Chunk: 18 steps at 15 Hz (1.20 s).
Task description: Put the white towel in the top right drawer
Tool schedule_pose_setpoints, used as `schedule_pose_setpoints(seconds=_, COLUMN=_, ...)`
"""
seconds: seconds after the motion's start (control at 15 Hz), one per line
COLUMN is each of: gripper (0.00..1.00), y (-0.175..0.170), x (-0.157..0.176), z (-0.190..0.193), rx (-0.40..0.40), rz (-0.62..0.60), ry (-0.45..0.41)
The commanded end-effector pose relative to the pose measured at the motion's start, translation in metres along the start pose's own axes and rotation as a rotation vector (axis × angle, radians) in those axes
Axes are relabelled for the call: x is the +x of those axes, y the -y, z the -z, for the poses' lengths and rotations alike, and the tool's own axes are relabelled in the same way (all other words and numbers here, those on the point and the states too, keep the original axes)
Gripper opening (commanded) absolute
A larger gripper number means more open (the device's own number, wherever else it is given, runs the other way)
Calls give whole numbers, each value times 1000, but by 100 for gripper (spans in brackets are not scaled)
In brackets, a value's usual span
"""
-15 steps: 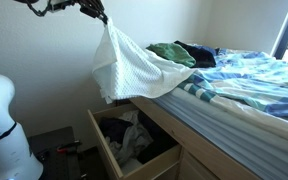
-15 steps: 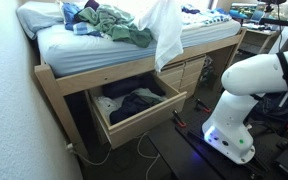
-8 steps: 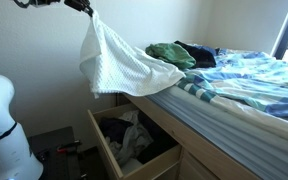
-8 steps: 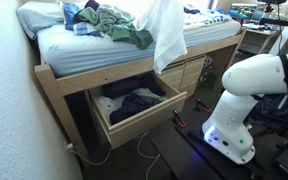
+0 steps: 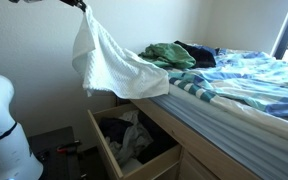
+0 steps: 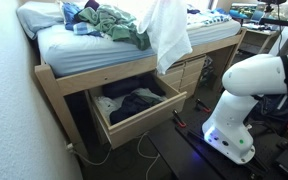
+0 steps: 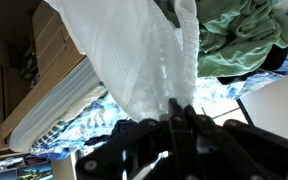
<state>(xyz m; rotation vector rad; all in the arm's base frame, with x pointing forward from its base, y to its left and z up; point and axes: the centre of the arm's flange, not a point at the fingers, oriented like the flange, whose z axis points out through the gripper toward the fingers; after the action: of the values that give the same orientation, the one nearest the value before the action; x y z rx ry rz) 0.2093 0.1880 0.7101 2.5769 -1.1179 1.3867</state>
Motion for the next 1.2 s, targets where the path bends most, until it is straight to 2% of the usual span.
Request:
schedule_pose_setpoints(seconds=0.0, gripper=1, y=2, x=2, z=29, rx=10, rz=23, ry=-19)
schedule_pose_setpoints(seconds=0.27, gripper=1, y=5, x=0, z=31, rx=19, rz=28, ry=-16)
schedule_pose_setpoints(seconds=0.4, gripper=1, y=3, x=-1, z=13, rx=30, rz=35, ry=-8)
schedule_pose_setpoints(seconds=0.93, gripper=1, y=-6, x=-31, z=-105, rx=32, rz=-26, ry=181)
schedule_pose_setpoints(seconds=1.13, gripper=1, y=-13, x=-49, z=-146, rx=36, rz=-42, ry=226)
